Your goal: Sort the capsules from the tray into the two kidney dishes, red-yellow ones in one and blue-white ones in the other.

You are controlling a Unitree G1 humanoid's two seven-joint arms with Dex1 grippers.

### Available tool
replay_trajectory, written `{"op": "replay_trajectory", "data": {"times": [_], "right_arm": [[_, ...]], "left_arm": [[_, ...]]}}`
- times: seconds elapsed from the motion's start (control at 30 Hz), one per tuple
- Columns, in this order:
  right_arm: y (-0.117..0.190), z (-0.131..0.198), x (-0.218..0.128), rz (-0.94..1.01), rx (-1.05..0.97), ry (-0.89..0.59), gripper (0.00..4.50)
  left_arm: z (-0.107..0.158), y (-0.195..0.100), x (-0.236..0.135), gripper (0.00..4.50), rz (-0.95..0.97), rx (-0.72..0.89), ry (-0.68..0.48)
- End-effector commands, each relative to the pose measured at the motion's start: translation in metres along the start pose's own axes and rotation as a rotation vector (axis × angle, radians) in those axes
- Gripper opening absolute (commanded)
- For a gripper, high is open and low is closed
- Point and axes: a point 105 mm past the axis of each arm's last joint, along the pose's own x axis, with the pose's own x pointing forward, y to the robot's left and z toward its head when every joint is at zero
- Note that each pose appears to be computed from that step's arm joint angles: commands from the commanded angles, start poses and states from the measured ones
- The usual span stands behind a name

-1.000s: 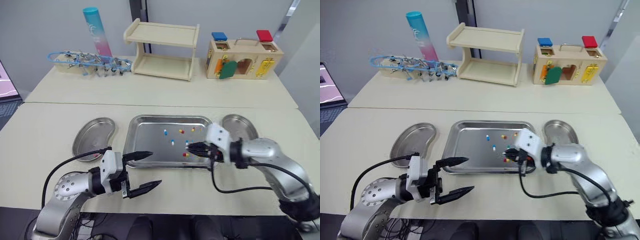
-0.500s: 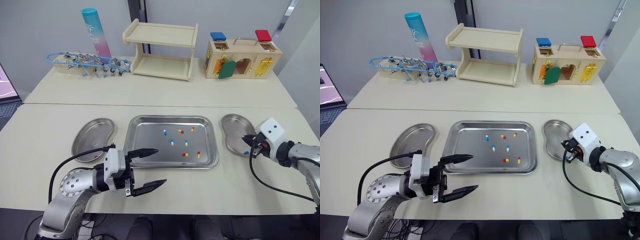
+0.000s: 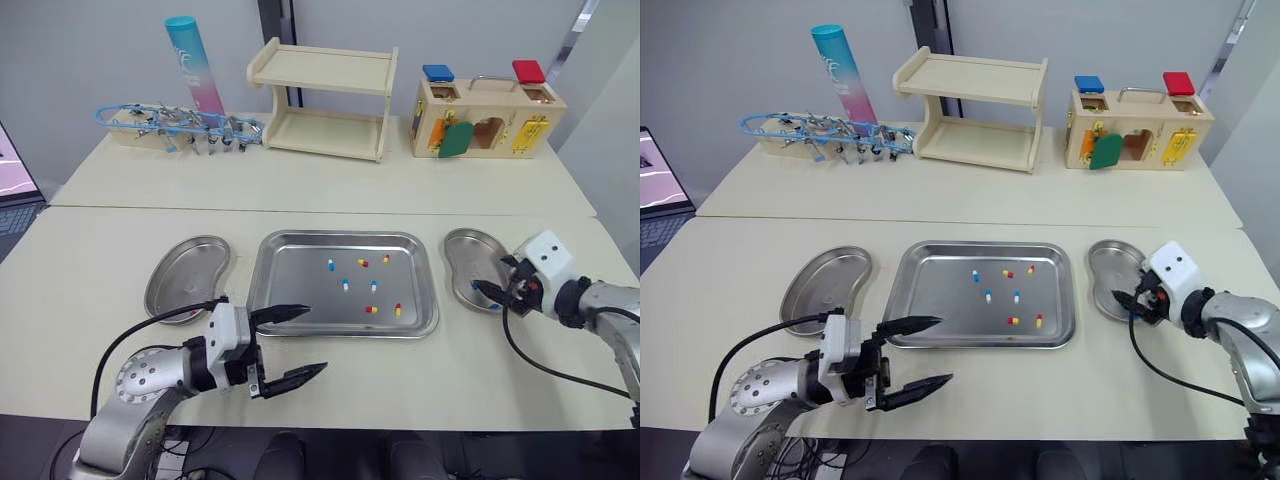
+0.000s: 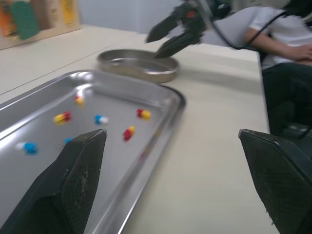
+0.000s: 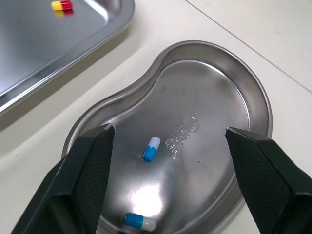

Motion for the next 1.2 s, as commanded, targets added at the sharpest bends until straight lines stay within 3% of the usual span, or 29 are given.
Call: {"op": "replay_trajectory", "data": {"times": [0.03,0.27,0.57,0.63,0.7,1.0,1.13,1.2], "right_arm": [[-0.005,0.014,-0.02,0.022,-0.143,-0.099,3.6],[-0.015,-0.004,-0.056,0.14,-0.27,-0.064,3.6],[-0.04,-0.047,-0.083,0.147,-0.286,0.052,3.6],[-0.042,-0.056,-0.089,0.148,-0.246,0.071,3.98],[-0.041,-0.061,-0.091,0.155,-0.23,0.08,4.48],[-0.038,-0.069,-0.091,0.179,-0.202,0.098,4.48],[-0.037,-0.07,-0.091,0.184,-0.186,0.101,4.48],[-0.036,-0.07,-0.091,0.181,-0.186,0.098,4.48]], "left_arm": [[-0.001,0.024,-0.037,4.5,0.194,0.001,0.053],[-0.004,0.083,-0.162,4.5,0.673,0.034,0.227],[-0.024,0.087,-0.269,4.5,0.945,-0.039,0.431],[-0.024,0.086,-0.283,4.5,1.003,-0.048,0.431],[-0.026,0.083,-0.288,4.5,1.016,-0.052,0.434],[-0.018,0.084,-0.27,4.5,0.963,-0.036,0.406],[-0.016,0.077,-0.241,4.5,0.866,-0.066,0.371],[-0.02,0.063,-0.21,4.5,0.754,-0.08,0.353]]}}
